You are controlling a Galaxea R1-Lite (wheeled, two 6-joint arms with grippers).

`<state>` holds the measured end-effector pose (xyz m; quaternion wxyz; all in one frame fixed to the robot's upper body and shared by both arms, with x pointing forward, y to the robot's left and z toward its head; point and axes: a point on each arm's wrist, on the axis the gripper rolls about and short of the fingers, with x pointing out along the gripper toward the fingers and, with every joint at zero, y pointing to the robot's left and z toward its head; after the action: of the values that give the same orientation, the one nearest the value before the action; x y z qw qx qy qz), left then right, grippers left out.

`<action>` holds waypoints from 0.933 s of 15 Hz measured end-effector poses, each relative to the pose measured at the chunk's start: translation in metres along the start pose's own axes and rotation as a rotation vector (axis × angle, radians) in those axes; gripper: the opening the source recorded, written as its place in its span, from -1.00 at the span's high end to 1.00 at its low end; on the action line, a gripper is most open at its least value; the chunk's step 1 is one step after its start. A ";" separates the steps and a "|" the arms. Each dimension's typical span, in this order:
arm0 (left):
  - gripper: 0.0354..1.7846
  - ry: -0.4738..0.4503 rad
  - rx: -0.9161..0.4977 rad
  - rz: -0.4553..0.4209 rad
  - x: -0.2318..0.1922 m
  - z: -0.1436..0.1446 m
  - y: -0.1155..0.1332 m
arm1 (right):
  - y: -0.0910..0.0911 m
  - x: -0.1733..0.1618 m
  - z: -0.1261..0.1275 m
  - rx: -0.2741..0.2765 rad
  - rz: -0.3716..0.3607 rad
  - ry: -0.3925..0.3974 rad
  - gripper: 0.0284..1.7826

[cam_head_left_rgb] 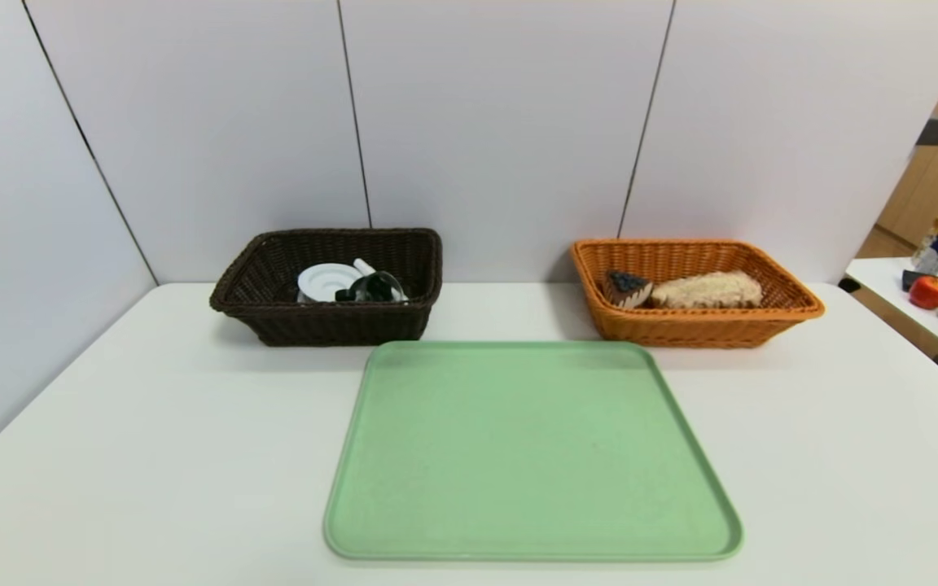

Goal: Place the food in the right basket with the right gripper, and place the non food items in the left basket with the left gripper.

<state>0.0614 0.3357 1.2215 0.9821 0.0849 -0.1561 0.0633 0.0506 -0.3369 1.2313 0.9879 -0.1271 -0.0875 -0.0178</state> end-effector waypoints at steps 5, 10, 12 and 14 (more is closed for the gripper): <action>-0.89 0.175 -0.036 -0.073 -0.002 -0.025 -0.006 | 0.011 0.010 -0.040 0.047 0.033 0.083 -0.92; -0.89 0.307 -0.098 -0.147 -0.005 -0.038 -0.009 | 0.012 0.010 -0.044 0.087 0.038 0.116 -0.92; -0.89 0.309 -0.105 -0.146 -0.006 -0.038 -0.009 | 0.012 0.010 -0.044 0.087 0.039 0.117 -0.92; -0.89 0.312 -0.132 -0.138 -0.005 -0.039 -0.009 | 0.012 0.010 -0.044 0.088 0.040 0.117 -0.92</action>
<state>0.0690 0.3334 1.1822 0.9998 0.0201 0.0004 -0.0022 0.0689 -0.3365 1.1882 0.9961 -0.0842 -0.0279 -0.0017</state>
